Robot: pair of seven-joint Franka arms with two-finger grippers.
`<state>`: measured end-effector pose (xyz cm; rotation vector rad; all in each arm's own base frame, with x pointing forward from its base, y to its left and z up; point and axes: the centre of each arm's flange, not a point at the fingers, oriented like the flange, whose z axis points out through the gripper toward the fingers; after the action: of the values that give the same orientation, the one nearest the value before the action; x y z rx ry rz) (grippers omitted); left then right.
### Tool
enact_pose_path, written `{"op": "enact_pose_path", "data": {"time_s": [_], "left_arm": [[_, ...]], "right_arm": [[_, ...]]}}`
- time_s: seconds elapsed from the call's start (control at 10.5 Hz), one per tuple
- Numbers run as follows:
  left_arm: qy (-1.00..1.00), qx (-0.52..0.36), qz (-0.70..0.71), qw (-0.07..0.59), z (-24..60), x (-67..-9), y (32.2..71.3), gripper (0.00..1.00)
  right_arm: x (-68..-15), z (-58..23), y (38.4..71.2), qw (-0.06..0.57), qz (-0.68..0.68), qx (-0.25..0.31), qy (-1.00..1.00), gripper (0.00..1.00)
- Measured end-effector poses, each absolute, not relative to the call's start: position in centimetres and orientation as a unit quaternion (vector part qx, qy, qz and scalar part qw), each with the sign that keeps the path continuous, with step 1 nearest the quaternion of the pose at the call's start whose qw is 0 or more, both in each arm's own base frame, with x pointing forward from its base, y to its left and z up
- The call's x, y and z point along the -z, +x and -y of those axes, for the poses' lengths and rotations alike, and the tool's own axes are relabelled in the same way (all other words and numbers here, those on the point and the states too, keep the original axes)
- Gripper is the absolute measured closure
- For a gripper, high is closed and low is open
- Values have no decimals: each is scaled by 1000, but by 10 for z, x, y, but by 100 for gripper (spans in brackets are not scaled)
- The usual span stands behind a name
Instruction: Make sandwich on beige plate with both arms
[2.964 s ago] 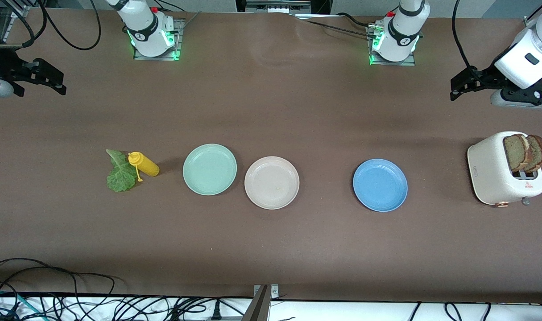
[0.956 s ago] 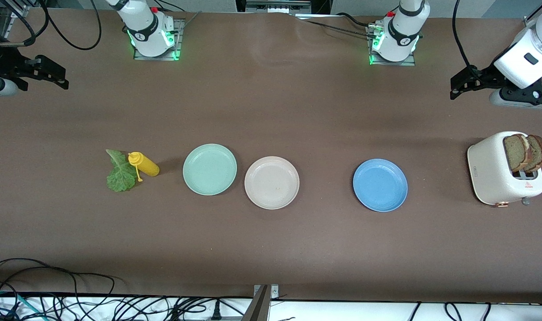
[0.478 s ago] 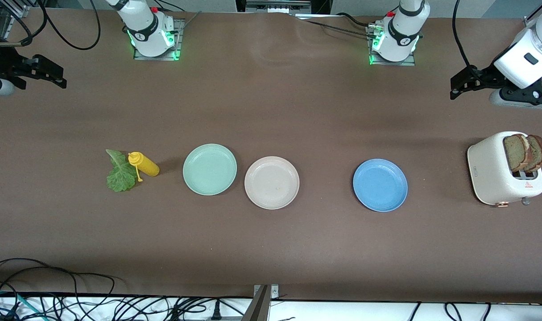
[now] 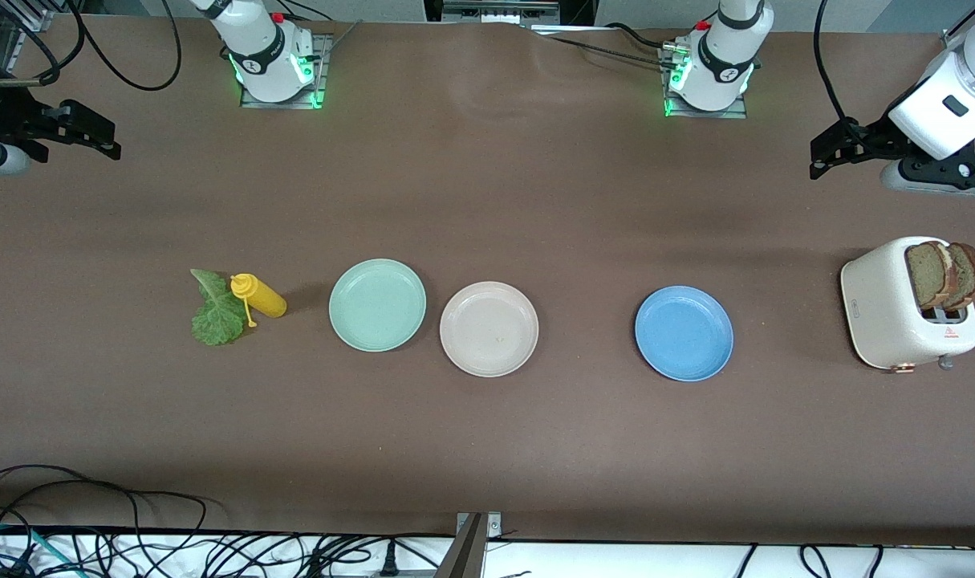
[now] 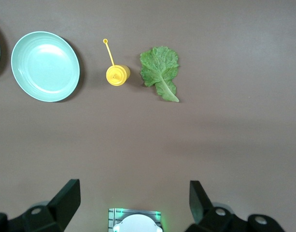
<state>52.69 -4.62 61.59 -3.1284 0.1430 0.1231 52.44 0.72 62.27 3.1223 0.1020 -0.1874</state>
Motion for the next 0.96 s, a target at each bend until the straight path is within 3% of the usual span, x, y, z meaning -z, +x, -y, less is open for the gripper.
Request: {"op": "enact_pose_path", "data": {"time_s": [0.96], "left_arm": [[-998,-40,-45,4,45,-616,527,0]], "right_arm": [[-620,-9,525,-4,-53,63,997,0]]}}
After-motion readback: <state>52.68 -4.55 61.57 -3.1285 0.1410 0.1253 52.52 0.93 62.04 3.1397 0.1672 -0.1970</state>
